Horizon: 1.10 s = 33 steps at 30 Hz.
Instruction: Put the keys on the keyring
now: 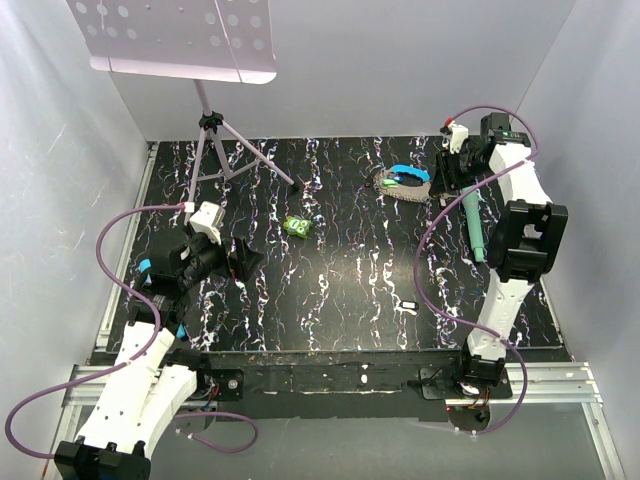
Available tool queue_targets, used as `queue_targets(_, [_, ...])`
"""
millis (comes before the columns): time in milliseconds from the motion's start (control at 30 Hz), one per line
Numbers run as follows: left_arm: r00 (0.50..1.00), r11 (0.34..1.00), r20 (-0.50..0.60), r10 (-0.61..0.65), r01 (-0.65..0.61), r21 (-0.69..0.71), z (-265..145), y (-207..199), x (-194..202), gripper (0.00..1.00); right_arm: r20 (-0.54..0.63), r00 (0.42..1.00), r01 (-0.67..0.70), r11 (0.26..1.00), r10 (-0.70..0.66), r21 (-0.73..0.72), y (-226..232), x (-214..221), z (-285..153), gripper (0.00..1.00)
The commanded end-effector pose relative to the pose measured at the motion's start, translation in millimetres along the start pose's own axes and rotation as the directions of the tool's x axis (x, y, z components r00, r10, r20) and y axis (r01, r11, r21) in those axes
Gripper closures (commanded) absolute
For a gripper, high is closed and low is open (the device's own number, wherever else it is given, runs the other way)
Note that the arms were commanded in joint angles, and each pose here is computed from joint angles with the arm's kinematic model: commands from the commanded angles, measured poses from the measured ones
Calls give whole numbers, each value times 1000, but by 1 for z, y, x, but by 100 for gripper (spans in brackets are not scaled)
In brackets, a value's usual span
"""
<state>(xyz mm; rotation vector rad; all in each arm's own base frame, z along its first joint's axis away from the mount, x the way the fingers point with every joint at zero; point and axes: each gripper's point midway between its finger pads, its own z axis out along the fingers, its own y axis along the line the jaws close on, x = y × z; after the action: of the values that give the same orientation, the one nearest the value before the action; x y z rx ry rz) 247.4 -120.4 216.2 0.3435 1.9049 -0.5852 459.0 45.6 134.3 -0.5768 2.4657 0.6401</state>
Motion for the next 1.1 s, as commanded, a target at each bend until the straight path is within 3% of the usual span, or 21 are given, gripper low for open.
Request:
queue_targets(0, [1000,1000,14,20,-20,9,0,-1,-3,2,10,1000,17,1000,-18,16,-5,-9,-6,46])
queue_targets(1067, [1000,1000,-13,13,-13,2,4,3,2,2,11,999,45,994,-46,99,-41,-28,10,47])
